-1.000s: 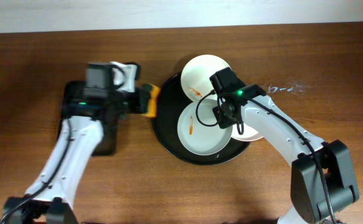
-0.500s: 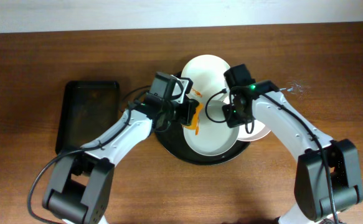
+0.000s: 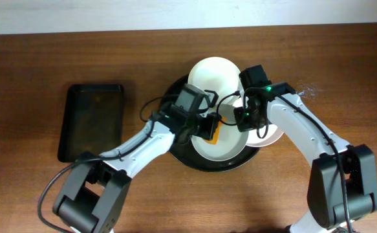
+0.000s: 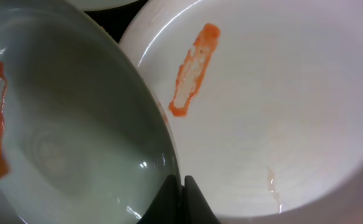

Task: Clean dirty plates on tray and stack at the side
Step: 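Scrub the green plate with the sponge while the right gripper holds it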

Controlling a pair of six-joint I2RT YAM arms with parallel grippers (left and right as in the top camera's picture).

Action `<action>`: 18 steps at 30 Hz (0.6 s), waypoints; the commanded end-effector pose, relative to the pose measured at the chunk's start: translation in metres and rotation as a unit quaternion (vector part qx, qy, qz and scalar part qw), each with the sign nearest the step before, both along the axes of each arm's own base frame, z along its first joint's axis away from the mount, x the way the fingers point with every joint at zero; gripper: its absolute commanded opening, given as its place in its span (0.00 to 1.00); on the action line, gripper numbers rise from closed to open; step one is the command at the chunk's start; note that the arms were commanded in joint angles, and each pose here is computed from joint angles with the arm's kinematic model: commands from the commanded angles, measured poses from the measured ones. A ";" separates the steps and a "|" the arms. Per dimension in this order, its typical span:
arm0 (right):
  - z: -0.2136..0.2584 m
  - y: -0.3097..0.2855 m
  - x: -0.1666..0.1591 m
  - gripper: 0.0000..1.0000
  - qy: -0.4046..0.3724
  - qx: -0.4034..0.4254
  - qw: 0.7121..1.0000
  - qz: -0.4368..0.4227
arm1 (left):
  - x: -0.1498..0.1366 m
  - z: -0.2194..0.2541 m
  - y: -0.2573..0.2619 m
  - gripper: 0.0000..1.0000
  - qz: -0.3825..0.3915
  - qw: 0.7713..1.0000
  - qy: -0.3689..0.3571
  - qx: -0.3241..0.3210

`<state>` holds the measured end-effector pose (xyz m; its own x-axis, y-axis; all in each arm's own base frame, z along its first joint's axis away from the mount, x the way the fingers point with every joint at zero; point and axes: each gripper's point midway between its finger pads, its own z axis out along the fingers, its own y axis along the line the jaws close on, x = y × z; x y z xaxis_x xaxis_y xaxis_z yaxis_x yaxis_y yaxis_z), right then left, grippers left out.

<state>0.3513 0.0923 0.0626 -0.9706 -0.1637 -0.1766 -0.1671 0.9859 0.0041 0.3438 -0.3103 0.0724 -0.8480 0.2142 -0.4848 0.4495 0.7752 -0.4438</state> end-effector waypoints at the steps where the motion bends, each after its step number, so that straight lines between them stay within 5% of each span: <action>1: 0.002 0.002 0.004 0.04 -0.002 0.009 1.000 -0.009 | -0.002 -0.025 -0.006 0.00 0.008 1.000 0.009 0.024; 18: 0.002 0.002 0.004 0.04 -0.001 0.009 1.000 -0.009 | 0.003 -0.086 0.012 0.00 0.040 0.994 0.030 0.095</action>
